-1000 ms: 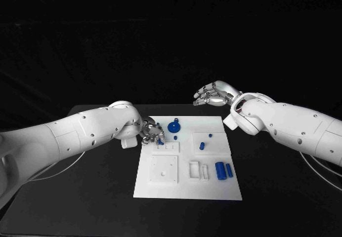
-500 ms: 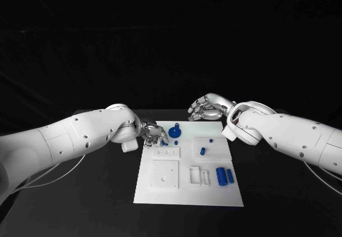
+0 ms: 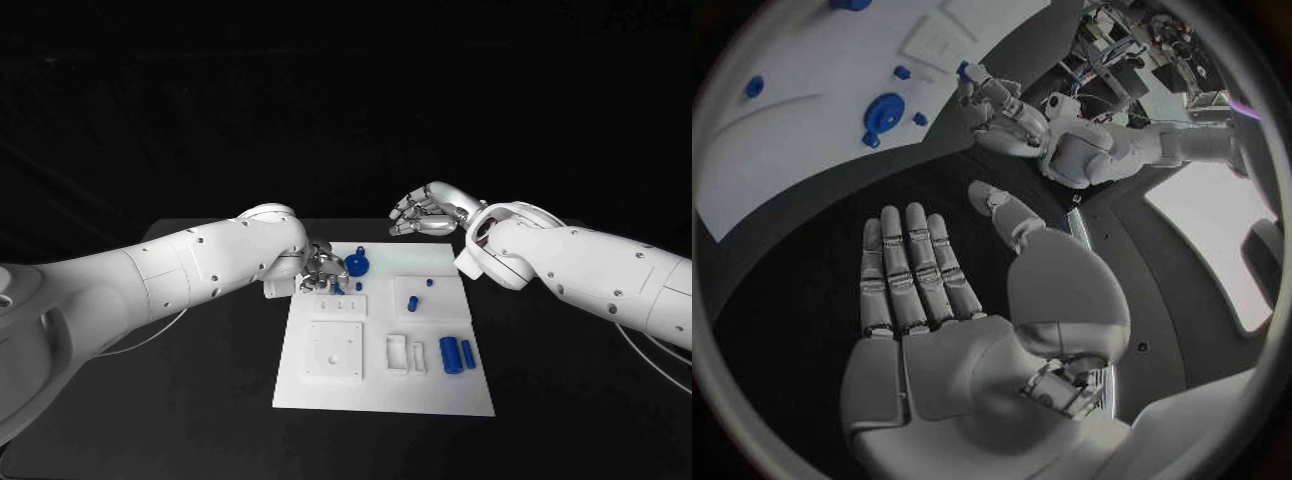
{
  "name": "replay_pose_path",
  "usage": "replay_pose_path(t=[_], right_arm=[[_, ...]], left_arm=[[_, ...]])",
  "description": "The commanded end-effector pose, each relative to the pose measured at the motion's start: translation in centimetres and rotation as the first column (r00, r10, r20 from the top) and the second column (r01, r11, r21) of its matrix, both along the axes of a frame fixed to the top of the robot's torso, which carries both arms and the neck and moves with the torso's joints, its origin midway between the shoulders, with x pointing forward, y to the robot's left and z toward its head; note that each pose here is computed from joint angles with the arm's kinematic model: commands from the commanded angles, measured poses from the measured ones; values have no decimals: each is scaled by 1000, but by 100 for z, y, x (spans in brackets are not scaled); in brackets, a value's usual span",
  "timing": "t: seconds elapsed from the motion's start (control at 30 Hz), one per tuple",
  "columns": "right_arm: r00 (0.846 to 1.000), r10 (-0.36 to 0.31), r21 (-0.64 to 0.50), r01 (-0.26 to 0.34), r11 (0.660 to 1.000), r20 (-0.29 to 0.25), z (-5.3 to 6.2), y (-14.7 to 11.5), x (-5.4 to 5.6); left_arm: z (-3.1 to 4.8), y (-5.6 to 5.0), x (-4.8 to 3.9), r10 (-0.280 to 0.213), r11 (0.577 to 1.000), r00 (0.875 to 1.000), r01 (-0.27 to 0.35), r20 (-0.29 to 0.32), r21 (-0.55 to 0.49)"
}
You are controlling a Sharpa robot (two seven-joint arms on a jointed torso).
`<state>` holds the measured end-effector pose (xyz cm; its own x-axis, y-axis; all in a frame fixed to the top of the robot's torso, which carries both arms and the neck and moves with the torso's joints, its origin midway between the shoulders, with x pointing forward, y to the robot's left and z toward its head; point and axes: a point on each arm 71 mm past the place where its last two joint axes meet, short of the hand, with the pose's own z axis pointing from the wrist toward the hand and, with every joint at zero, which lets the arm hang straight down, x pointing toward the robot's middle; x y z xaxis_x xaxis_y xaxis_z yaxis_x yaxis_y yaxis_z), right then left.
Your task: Assemble the parts on the task board
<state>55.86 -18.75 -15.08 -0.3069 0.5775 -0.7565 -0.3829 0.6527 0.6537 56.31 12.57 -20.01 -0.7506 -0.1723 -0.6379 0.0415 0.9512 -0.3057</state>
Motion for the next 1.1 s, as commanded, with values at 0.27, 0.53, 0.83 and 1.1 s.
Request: replay_pose_path(t=[0.27,0.53,0.83,1.1], right_arm=[[999,-22,32,21,999,25,26,21,26],[999,-42,58,40,998,25,34,5,49],[998,-53,71,52,996,24,38,-9,70],[998,-52,75,50,996,22,40,4,70]], left_arm=[[-55,-77,50,-28,991,1000,26,10,132],[-147,-90,45,-33,988,999,36,-26,151],[-244,-99,26,-32,988,999,37,-33,147],[-280,-112,7,-39,989,999,44,-38,140]])
